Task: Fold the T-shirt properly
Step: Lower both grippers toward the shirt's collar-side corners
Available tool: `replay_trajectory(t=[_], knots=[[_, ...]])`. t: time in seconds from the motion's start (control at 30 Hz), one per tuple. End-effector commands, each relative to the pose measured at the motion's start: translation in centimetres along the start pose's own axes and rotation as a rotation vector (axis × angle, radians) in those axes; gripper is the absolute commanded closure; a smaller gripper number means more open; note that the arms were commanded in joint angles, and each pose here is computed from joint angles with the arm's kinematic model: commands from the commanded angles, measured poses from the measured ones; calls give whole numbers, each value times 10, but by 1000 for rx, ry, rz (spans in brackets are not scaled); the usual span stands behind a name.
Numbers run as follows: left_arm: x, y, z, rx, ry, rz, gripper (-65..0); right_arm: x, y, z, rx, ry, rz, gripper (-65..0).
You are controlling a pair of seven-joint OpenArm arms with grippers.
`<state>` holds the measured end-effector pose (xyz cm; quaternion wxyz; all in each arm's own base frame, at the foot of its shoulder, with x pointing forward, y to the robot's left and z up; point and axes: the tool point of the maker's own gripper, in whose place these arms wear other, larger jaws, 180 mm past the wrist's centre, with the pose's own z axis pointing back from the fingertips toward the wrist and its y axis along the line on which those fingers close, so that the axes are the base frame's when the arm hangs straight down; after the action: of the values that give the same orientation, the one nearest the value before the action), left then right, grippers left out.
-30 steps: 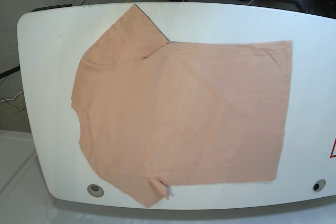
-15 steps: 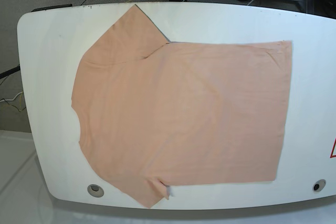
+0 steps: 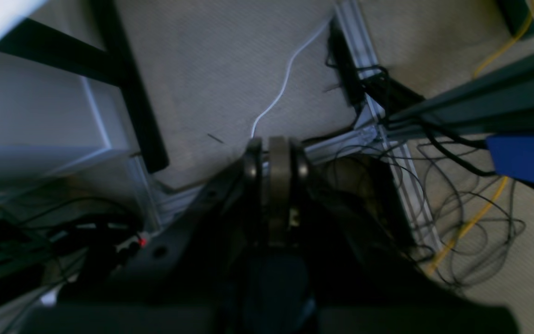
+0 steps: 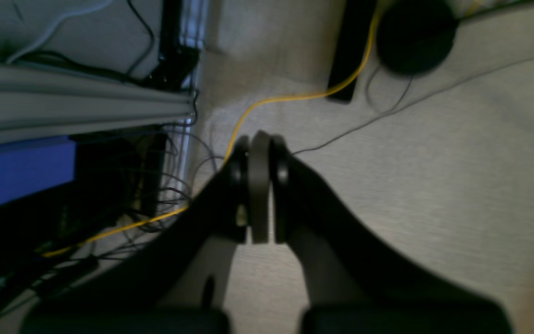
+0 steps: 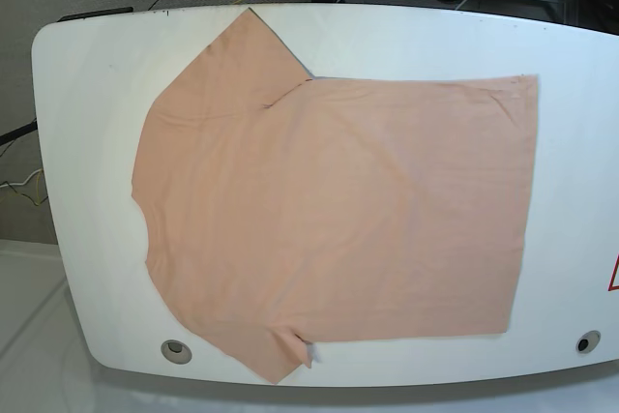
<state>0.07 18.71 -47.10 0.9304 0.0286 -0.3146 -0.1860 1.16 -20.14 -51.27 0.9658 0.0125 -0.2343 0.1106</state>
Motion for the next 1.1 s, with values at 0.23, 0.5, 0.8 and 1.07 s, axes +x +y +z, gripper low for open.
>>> replay_trajectory(t=[0.23,0.5,0.8,1.07], knots=[[20,-2,16,25,-17,-23,-47,47,7,13,24,-135,35,-1],[45,2,16,21,-51,-4,-31,90,-10,31,-23,-235,34,-3],[85,21,28,45,-112,47,0,127,-33,62,-92,-309,59,-2],[105,36,35,74,-158,48,0,141,-39,74,-117,-328,71,-2]])
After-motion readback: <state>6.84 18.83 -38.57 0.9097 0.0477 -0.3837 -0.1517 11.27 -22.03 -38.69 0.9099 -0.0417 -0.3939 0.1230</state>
